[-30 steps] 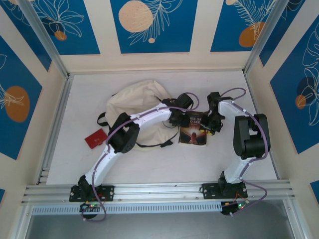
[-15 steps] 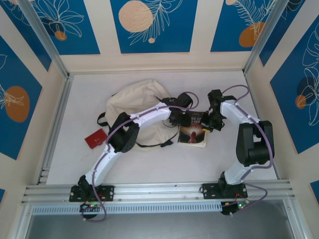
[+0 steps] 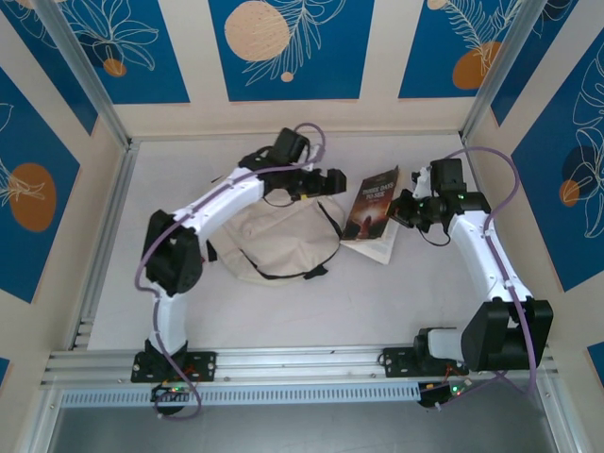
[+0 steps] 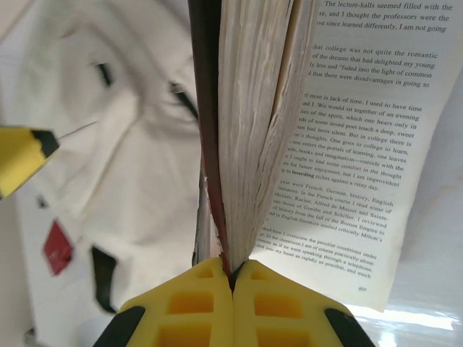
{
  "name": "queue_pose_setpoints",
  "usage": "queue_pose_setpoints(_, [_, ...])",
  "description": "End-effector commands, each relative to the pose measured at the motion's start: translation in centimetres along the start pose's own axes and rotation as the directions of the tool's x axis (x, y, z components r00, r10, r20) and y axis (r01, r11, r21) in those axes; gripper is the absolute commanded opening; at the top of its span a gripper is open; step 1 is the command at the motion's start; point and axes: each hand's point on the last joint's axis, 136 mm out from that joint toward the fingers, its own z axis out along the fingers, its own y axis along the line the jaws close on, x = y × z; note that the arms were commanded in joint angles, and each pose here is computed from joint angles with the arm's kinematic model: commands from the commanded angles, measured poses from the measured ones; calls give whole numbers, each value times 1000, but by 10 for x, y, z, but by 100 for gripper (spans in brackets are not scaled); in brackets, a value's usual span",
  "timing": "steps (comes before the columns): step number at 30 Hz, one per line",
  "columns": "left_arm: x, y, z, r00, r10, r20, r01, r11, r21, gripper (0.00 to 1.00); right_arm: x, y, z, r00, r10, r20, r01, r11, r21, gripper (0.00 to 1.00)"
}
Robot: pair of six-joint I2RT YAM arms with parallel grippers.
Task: Pack books, pencil case, and school supplies into a backpack
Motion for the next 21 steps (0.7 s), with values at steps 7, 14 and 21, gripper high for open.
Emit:
queue_pose_setpoints(7, [9,8,-45,992,-128,21,119,965,234,100,3,114,-34,978,-208,-17,166,824,-542,0])
queue_pose_setpoints(14, [21,-1,-69,982,-186,25,163,913,375,100,10,135,-36,965,-252,-72,143,736,-662,0])
queue_pose_setpoints(21, [16,-16,-77,981,-194,15,164,863,477,88,11,143,-36,957,-272,-103,122,698,-706,0])
